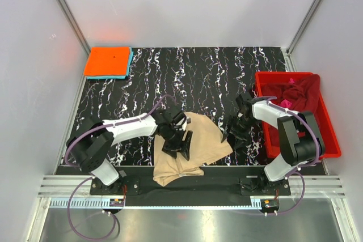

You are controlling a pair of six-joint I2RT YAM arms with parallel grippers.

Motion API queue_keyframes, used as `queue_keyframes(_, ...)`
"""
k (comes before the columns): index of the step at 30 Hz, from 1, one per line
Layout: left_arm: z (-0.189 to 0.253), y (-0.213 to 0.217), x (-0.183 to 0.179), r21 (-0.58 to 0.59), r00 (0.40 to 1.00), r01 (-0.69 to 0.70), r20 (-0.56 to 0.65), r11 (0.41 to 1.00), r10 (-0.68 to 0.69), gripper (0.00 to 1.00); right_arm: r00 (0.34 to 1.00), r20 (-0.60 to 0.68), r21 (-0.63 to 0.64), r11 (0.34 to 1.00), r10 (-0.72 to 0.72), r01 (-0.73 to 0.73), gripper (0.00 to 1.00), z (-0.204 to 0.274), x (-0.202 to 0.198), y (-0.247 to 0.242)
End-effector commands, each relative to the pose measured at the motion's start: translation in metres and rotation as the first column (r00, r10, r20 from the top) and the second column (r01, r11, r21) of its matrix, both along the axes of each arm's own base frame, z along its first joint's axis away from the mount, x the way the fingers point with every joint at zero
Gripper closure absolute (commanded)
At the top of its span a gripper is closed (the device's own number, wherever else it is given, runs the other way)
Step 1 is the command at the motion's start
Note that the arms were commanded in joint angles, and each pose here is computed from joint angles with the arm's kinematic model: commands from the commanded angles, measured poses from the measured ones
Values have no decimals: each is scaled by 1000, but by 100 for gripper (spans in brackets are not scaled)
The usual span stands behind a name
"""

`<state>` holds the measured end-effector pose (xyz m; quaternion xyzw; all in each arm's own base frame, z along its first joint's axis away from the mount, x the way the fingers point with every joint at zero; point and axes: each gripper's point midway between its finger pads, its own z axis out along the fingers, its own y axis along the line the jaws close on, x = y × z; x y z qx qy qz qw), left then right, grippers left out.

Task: Fold and stack the t-shirts
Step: Flatten the tshirt out

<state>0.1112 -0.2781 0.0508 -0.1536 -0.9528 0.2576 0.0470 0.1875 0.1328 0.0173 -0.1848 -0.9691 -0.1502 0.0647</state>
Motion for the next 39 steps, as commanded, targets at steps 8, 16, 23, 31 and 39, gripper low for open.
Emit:
queue_keyframes(8,13,-23,9,-116,997,-11,77,993,20,64,999,4,-109,993,38,-37,40,-20,7,-17)
queue_keyframes(16,39,-28,18,-168,988,8,156,986,19,94,998,26,38,998,56,-57,97,-11,18,10)
queue_keyframes(23,150,-17,68,-216,873,-7,475,976,112,100,923,362,72,983,132,-169,100,104,55,28)
queue_keyframes(31,383,83,124,-427,280,-142,848,893,450,100,561,823,337,722,85,-604,100,341,22,109)
queue_keyframes(39,524,202,52,-655,-167,-43,749,755,641,100,235,961,268,275,-147,-923,100,518,-78,124)
